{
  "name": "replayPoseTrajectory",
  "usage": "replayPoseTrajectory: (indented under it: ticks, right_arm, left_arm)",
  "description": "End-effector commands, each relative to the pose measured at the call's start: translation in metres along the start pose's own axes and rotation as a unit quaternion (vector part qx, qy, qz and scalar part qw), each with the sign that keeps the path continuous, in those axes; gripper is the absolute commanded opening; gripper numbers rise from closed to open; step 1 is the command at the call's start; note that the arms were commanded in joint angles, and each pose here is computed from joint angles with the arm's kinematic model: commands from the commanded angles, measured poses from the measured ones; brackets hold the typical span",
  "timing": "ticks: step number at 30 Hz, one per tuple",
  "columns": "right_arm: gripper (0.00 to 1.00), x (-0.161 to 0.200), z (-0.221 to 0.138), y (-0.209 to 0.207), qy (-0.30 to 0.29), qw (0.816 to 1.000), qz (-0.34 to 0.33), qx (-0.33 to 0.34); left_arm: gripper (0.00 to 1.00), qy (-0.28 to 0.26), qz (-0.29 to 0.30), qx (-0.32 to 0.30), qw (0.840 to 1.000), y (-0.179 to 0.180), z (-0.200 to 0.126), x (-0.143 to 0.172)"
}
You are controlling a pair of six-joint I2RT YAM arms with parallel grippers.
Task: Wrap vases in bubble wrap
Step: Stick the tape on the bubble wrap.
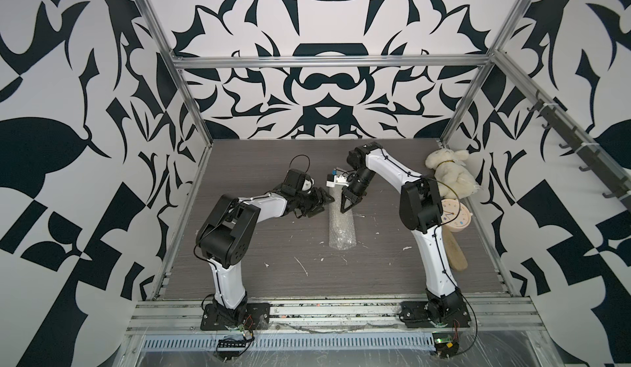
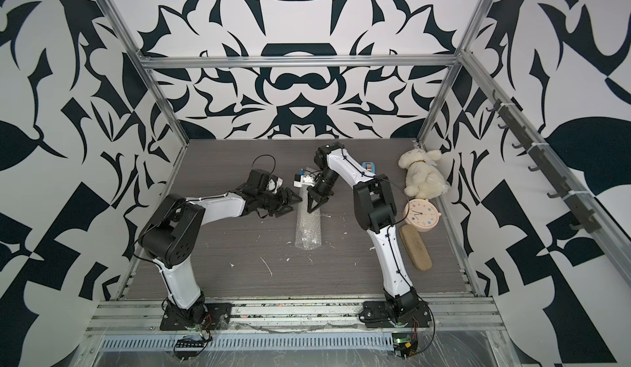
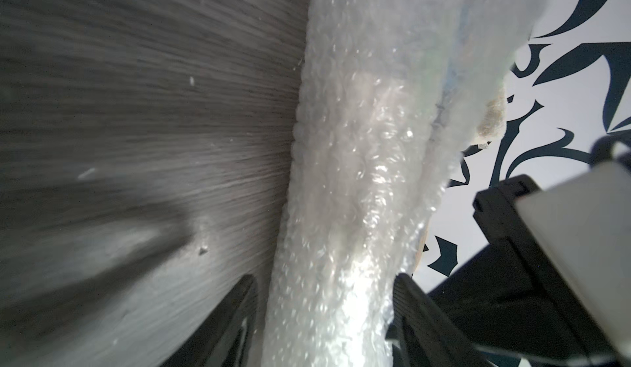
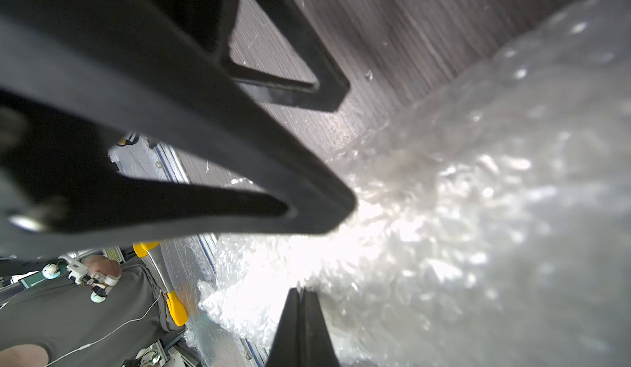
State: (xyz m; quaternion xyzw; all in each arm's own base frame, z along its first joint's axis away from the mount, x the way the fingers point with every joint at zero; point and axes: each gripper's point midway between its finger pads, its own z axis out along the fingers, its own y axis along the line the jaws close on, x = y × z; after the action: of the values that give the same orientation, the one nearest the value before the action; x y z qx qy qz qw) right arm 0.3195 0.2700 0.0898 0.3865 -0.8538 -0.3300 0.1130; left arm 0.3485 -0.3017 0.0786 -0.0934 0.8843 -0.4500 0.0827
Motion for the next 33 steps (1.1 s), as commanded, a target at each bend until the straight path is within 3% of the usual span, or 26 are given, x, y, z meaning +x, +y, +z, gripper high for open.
replayPoseTrajectory:
  ticks: [1, 11, 22, 29, 33]
  right_arm:
    - [0.0, 0.0, 0.0, -0.001, 0.003, 1.0, -0.002, 0.014]
    - [0.0, -0.004, 0.0, -0.004, -0.004, 1.0, -0.003, 0.02]
    - [0.0, -0.005, -0.001, -0.002, -0.008, 1.0, -0.005, 0.019]
    - [0.0, -0.006, -0.001, -0.002, -0.012, 1.0, -0.006, 0.019]
    - [0.0, -0.006, 0.0, -0.003, -0.011, 1.0, -0.004, 0.019]
  left_arm:
    - [0.65, -0.004, 0.006, -0.01, 1.0, 0.003, -0.012, 0.005]
    - [0.72, 0.024, 0.033, 0.021, 0.999, 0.002, -0.003, 0.031]
    - [0.69, 0.01, -0.008, -0.067, 0.998, 0.055, 0.006, 0.03]
    - [0.67, -0.035, -0.02, -0.128, 0.991, 0.074, -0.02, 0.016]
    - [0.68, -0.044, -0.013, -0.132, 0.99, 0.069, -0.029, 0.014]
